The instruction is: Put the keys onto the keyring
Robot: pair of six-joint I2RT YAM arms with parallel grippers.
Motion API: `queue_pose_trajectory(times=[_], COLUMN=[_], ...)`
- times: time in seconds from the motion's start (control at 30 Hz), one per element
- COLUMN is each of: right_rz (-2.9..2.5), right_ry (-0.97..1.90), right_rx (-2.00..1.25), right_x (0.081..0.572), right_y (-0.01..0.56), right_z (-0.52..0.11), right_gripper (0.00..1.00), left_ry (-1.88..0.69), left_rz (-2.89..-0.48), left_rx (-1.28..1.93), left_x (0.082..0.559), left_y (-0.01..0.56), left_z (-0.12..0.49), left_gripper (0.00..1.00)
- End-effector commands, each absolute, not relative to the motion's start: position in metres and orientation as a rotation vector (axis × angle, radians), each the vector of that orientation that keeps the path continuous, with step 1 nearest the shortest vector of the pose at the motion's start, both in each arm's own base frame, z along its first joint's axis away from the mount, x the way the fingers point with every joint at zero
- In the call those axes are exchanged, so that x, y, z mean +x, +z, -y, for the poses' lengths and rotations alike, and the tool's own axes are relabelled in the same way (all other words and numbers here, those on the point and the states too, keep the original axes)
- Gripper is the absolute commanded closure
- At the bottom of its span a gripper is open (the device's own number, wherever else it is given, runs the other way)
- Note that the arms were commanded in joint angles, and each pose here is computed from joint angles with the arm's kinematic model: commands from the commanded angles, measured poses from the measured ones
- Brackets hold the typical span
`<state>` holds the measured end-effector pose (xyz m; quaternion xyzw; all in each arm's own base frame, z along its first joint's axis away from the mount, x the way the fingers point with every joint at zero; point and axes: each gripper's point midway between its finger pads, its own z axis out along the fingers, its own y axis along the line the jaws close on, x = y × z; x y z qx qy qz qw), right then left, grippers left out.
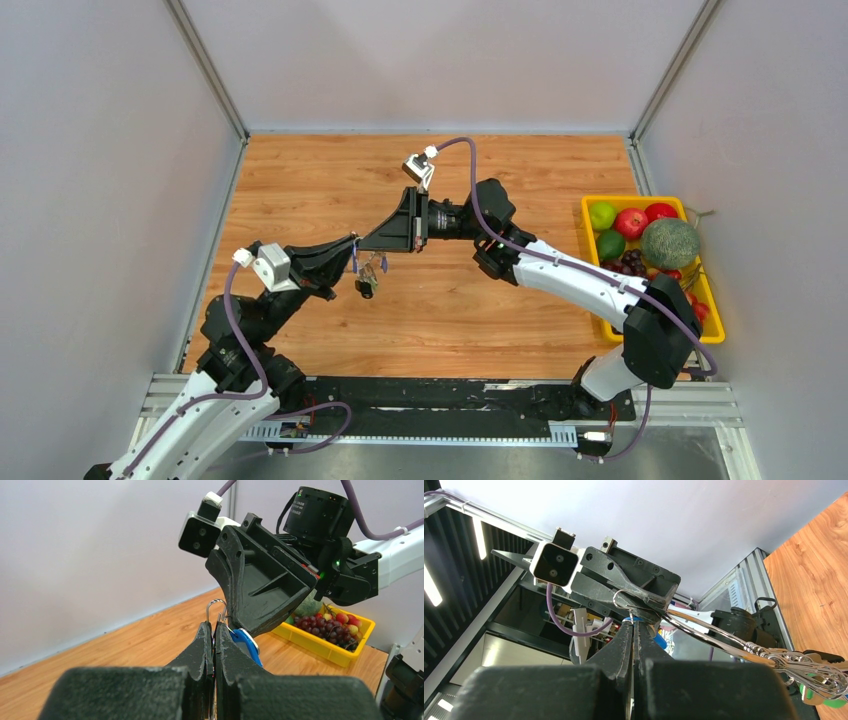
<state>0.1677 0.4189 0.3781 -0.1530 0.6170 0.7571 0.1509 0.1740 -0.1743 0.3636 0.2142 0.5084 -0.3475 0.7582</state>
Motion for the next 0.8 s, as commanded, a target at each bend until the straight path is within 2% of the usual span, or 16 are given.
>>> queue_pose_trajectory(times=[0.0,0.77], right_rz=[-1.685,-1.709], right_ry=[2.185,2.234], right_rx=[-0.401,-0.301], right_x=[0.1695,0.1746], right_y=[0.3987,0.3998], right_z=[-0.4145,-0.4154], right_gripper=[1.0,1.0], left_ry=[-0.783,-0.772], left_rz=[-0.982,-0.929], left_rx=[0.48,0.475], left_x=[0.1597,0.1574], left_y=[0.3904,0.3918], left_z=[0.1726,0.1703], left_gripper=[1.0,1.0])
